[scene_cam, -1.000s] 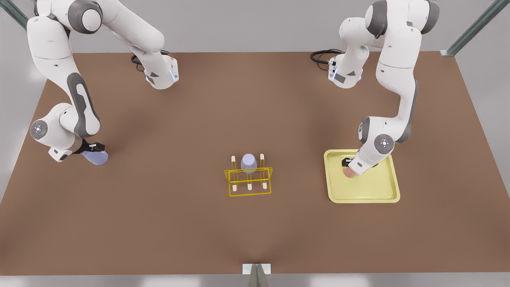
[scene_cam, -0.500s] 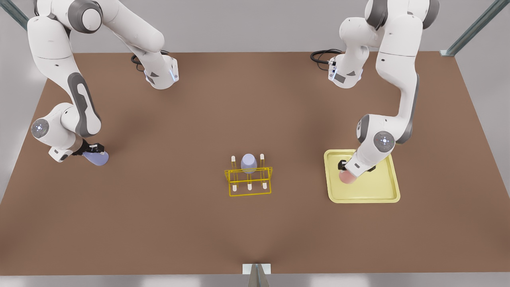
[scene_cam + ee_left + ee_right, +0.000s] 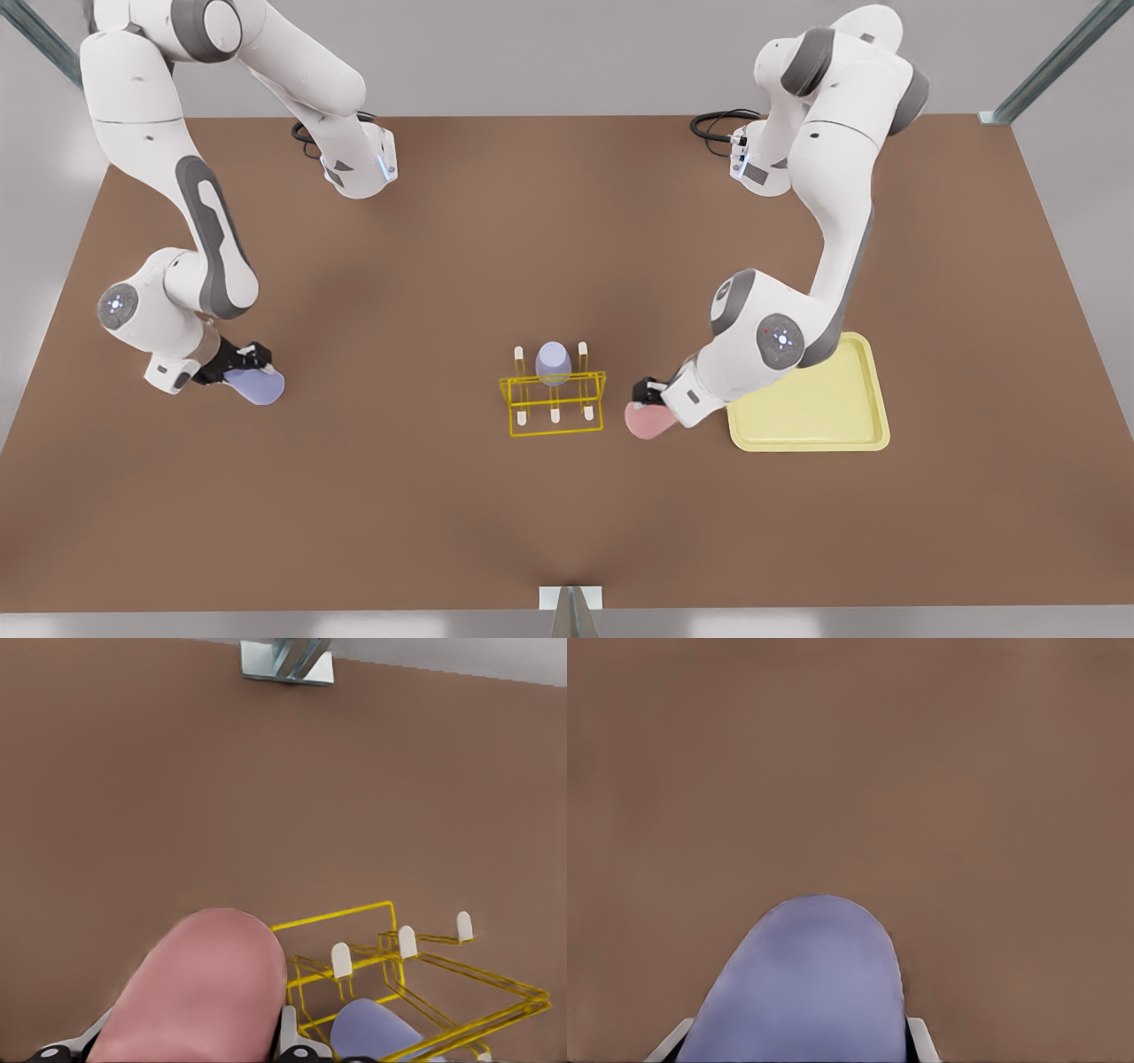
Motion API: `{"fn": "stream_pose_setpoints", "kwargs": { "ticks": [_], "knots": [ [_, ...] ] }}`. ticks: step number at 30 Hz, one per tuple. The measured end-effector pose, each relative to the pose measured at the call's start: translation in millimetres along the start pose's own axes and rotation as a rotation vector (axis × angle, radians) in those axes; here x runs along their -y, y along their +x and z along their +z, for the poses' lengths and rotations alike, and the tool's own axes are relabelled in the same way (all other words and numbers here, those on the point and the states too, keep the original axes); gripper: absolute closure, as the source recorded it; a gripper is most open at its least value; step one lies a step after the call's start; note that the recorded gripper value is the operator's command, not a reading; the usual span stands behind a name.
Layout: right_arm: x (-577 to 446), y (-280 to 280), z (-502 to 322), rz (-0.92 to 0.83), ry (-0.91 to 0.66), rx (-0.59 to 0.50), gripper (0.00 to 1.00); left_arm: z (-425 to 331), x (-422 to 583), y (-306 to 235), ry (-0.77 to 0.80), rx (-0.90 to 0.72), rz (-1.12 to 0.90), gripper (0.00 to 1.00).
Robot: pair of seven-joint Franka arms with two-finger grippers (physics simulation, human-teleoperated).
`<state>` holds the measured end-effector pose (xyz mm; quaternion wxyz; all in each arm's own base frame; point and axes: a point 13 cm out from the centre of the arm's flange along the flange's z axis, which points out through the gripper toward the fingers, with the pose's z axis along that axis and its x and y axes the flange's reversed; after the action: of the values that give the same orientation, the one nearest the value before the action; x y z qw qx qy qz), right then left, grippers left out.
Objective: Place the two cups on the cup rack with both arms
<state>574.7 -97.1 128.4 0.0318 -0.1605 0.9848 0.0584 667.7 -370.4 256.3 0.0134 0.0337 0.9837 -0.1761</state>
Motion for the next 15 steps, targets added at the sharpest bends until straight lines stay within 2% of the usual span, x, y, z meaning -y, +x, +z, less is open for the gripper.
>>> {"fn": "stream_pose_setpoints", "kwargs": {
  "ticks": [7, 13, 14, 15],
  "knots": [
    [-152, -97, -14, -0.086, -0.148, 0.105, 0.19, 29, 66, 30, 0.037, -0.056, -0.071, 0.2],
    [-305, -178, -44, -0.185, -0.242, 0.192, 0.19, 52, 80, 27, 0.049, -0.052, -0.152, 0.2],
    [-326, -192, -47, -0.191, -0.259, 0.208, 0.19, 58, 81, 28, 0.044, -0.051, -0.159, 0.18],
    [-344, -206, -51, -0.191, -0.276, 0.222, 0.19, 64, 83, 30, 0.041, -0.052, -0.165, 0.04]
  ]
}}
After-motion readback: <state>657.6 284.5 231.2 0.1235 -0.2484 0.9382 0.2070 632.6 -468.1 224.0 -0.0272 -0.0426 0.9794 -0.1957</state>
